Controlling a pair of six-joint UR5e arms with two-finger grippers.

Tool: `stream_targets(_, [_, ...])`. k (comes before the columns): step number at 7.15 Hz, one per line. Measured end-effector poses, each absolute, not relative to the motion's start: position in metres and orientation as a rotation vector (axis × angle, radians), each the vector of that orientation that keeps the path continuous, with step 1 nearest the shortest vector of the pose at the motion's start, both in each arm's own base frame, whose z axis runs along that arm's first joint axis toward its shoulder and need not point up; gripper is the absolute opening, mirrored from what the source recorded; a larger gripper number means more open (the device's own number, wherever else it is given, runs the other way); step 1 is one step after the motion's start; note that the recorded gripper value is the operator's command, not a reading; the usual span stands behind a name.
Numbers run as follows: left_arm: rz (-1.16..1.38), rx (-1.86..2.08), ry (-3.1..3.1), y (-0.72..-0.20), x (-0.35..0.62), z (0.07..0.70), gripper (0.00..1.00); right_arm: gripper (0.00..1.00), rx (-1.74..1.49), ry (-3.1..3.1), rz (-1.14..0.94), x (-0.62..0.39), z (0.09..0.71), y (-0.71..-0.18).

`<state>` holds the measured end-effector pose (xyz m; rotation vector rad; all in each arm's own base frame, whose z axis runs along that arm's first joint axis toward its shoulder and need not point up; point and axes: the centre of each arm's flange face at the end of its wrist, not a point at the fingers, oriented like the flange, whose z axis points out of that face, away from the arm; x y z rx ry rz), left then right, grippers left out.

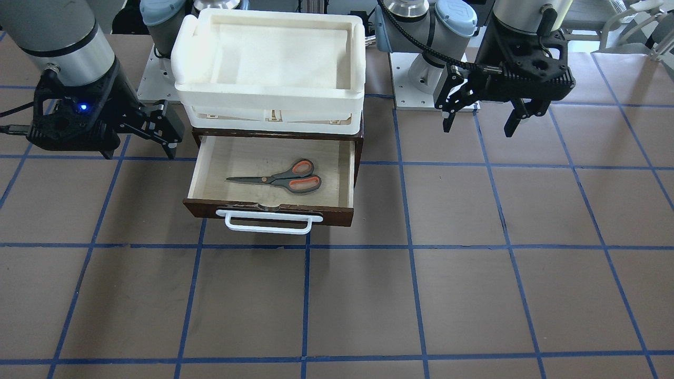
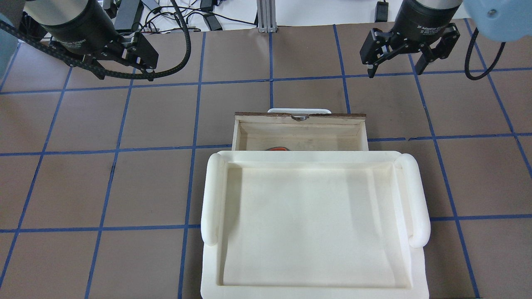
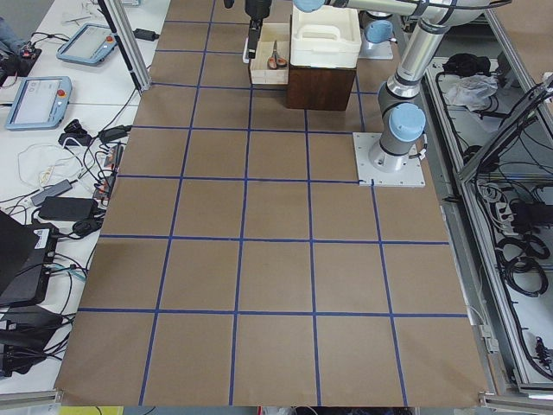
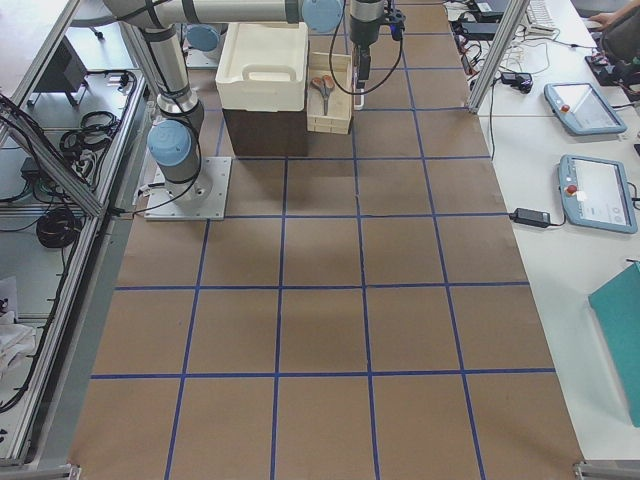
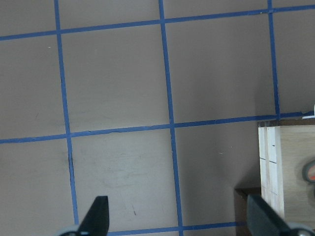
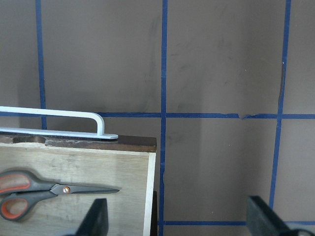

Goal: Place scissors in drawer with both arms

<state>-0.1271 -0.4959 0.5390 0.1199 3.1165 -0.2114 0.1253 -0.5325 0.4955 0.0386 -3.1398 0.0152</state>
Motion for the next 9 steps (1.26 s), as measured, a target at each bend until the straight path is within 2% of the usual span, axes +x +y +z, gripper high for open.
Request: stream_targets(9, [-0.185, 0.140, 3.119, -0.4995, -0.1294, 0.5309, 1.00, 1.00, 0.048, -3.132, 0.001, 0.1245, 0.4910, -0.5307])
